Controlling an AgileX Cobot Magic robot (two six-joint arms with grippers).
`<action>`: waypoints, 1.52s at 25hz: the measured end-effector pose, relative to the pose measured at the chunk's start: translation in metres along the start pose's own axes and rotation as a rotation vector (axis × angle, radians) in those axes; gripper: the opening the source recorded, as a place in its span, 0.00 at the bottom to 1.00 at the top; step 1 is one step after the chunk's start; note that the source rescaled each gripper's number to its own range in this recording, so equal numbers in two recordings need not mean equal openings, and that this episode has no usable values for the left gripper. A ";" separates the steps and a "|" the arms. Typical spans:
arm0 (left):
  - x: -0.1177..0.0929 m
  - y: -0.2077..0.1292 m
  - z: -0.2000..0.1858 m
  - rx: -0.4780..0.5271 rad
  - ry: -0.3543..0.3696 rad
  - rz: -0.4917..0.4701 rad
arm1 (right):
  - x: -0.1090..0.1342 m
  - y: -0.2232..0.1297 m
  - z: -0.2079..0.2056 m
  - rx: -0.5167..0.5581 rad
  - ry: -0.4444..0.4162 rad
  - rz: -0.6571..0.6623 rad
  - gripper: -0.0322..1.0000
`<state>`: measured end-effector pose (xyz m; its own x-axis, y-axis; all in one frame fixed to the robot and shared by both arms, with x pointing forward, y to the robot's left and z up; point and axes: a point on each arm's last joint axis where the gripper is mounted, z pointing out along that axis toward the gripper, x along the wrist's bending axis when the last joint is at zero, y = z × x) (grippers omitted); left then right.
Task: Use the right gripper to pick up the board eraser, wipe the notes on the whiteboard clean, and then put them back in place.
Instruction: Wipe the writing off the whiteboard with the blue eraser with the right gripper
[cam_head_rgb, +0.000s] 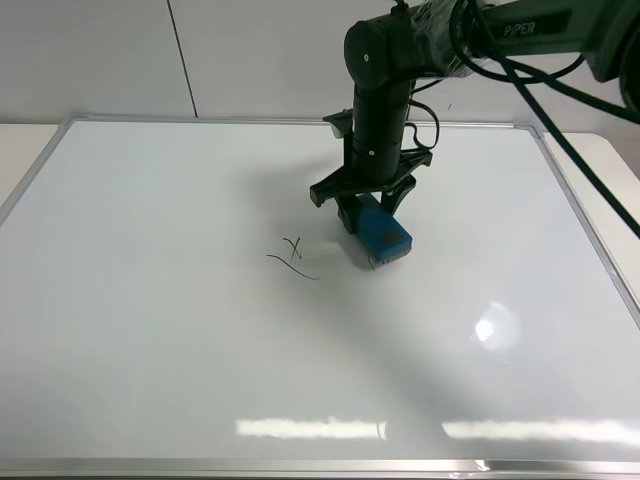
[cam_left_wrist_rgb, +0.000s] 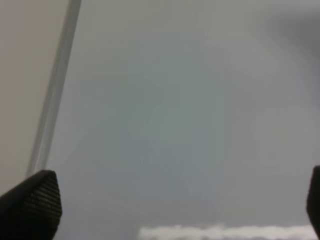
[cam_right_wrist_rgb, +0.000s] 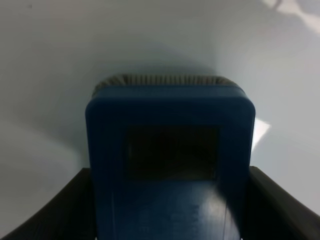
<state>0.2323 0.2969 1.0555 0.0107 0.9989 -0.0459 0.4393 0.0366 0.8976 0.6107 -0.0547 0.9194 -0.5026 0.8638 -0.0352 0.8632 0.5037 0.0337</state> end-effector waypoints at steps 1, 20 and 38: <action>0.000 0.000 0.000 0.000 0.000 0.000 | 0.000 0.000 0.004 0.007 0.000 0.000 0.03; 0.000 0.000 0.000 0.000 0.000 0.000 | 0.000 0.004 0.010 -0.018 0.004 0.002 0.03; 0.000 0.000 0.000 0.000 0.000 0.000 | 0.113 -0.005 0.007 -0.145 0.064 -0.269 0.03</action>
<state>0.2323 0.2969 1.0555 0.0107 0.9989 -0.0459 0.4393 0.0366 0.8976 0.5500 0.0408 0.9080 -0.7177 0.6963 0.0004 0.6857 0.7067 0.1743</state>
